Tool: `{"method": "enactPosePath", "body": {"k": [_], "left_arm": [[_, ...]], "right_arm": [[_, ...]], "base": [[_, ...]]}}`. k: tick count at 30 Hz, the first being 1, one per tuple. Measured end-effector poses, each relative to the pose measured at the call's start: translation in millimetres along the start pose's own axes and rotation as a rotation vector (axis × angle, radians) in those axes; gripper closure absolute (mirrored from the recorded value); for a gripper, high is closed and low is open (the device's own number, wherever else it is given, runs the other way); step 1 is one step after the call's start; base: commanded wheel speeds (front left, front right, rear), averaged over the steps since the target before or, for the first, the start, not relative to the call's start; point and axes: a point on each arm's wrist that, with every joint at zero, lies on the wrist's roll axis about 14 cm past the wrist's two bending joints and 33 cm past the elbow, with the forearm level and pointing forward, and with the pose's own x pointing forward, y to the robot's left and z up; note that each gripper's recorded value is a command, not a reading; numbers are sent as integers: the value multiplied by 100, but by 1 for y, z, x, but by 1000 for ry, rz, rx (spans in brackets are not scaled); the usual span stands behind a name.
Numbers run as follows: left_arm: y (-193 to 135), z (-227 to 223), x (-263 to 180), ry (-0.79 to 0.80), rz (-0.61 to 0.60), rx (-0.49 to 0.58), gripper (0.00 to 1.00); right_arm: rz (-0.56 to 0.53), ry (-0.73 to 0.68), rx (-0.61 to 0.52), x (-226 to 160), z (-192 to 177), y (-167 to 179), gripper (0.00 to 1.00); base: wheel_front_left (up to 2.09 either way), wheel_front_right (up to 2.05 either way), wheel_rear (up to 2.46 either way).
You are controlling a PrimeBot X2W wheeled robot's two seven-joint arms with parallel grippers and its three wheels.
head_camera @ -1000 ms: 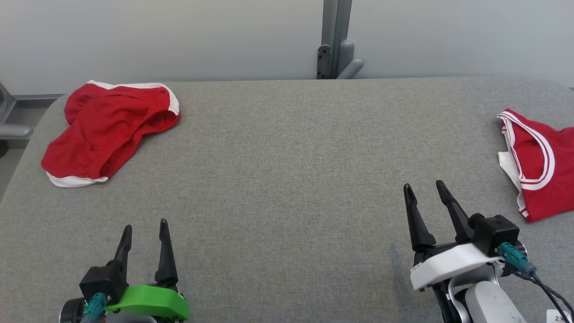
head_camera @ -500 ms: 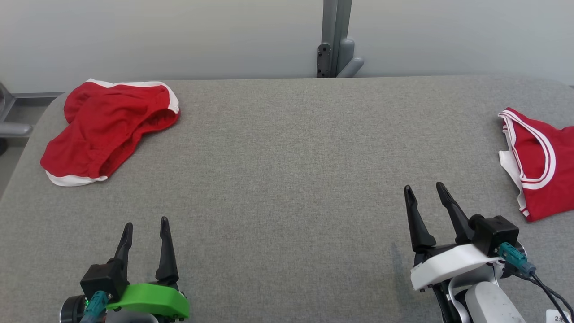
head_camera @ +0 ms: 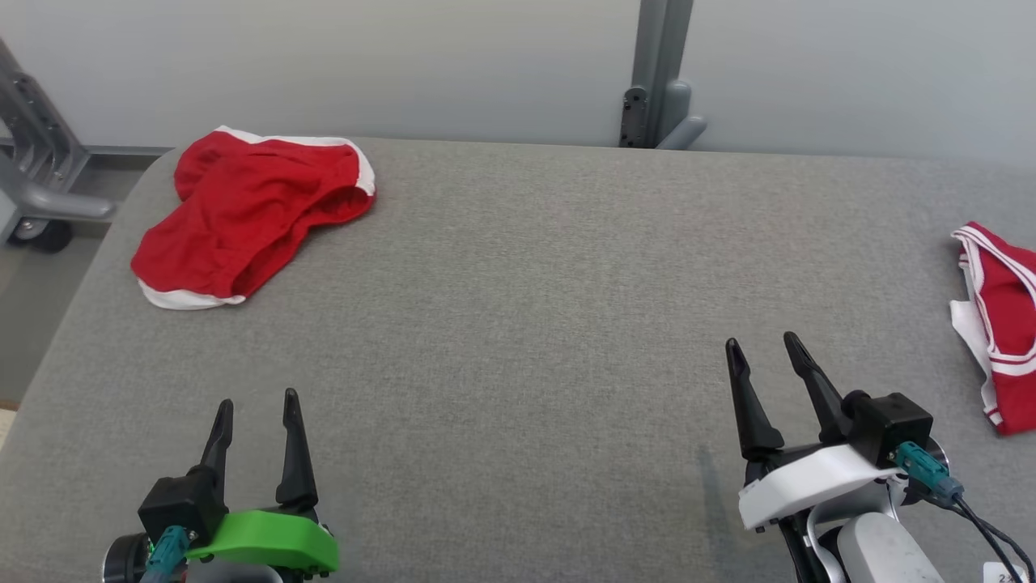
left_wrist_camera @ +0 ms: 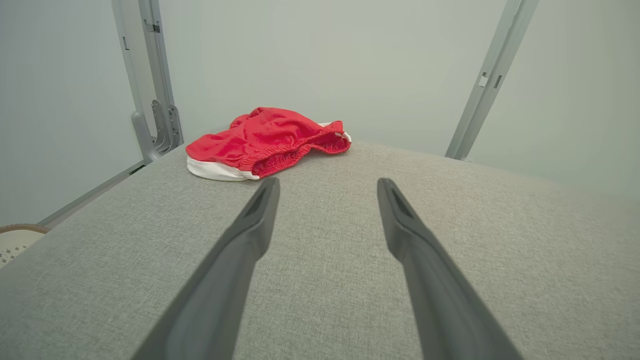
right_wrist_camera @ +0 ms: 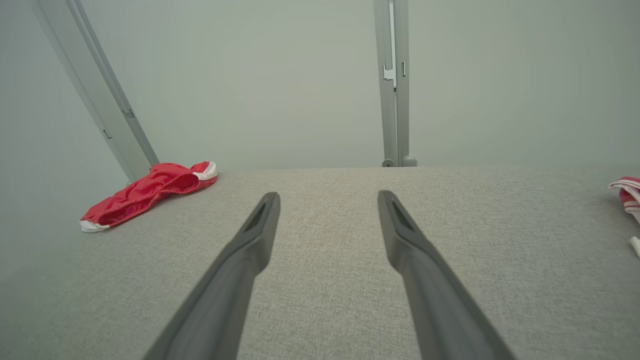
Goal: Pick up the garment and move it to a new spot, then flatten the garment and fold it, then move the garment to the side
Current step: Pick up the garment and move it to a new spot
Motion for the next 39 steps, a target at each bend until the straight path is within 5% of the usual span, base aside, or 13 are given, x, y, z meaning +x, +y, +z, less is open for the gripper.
{"method": "enactPosePath", "body": {"k": [23, 39], "left_arm": [[125, 24, -123, -86, 456, 23, 0], [113, 36, -89, -93, 361, 68, 0]], "right_arm": [[440, 85, 69, 36, -30, 153, 0], [379, 91, 76, 45, -37, 132, 0]], "base": [[0, 0, 0], [0, 0, 0]]}}
